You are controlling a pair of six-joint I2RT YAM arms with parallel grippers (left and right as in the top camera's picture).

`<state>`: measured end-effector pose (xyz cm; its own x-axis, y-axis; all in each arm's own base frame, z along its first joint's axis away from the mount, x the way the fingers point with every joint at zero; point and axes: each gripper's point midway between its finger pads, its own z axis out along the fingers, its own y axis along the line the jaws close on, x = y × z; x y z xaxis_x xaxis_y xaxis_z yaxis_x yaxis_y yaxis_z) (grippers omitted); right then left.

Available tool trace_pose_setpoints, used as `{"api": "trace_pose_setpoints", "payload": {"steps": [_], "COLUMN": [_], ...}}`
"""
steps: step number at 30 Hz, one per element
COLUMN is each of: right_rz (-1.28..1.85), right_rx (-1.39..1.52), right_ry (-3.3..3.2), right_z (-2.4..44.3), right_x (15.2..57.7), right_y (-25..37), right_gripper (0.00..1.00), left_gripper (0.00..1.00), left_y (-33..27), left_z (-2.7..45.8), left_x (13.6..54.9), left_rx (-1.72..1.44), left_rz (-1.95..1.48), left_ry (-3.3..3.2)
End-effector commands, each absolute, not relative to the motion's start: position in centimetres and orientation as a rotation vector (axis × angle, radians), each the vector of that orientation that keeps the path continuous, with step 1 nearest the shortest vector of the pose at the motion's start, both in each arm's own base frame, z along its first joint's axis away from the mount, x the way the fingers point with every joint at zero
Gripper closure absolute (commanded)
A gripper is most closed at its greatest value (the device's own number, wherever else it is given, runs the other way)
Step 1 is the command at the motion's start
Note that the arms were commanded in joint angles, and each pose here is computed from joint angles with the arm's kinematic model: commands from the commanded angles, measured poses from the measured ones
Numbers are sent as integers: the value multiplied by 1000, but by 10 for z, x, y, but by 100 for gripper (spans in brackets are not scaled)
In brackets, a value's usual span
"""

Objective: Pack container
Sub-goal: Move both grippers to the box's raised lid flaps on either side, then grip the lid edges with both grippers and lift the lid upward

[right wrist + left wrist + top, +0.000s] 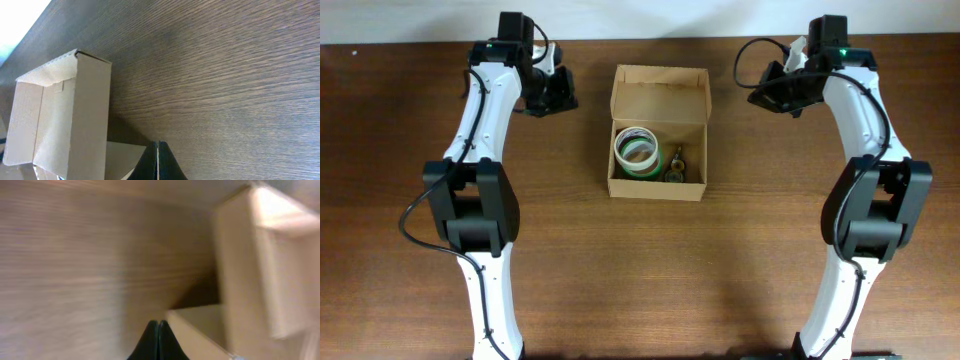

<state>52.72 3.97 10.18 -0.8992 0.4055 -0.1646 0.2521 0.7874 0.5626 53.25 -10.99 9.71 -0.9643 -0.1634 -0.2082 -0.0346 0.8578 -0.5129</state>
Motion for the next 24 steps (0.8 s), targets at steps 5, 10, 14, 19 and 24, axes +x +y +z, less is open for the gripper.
{"api": "trace_pose_setpoints", "payload": {"steps": [5, 10, 14, 19, 24], "right_rz": [1052, 1375, 1501, 1504, 1487], "right_rx": [423, 422, 448, 459, 460], "right_ry": [2696, 2662, 2666, 2678, 2679], "right_z": [98, 90, 72, 57, 52], "right_x": [525, 518, 514, 515, 518], "right_y": [76, 95, 104, 104, 103], "right_gripper": [96, 96, 96, 96, 96], "left_gripper": [99, 99, 99, 99, 99], "left_y": [-150, -151, -151, -154, -171], "left_z": [114, 85, 69, 59, 59], "left_x": [535, 535, 537, 546, 551], "left_rx": [-38, -96, -115, -152, -144], "left_rz": [-1387, -1642, -1661, -1688, -1773], "left_ry": [2595, 2543, 2549, 2527, 2484]}}
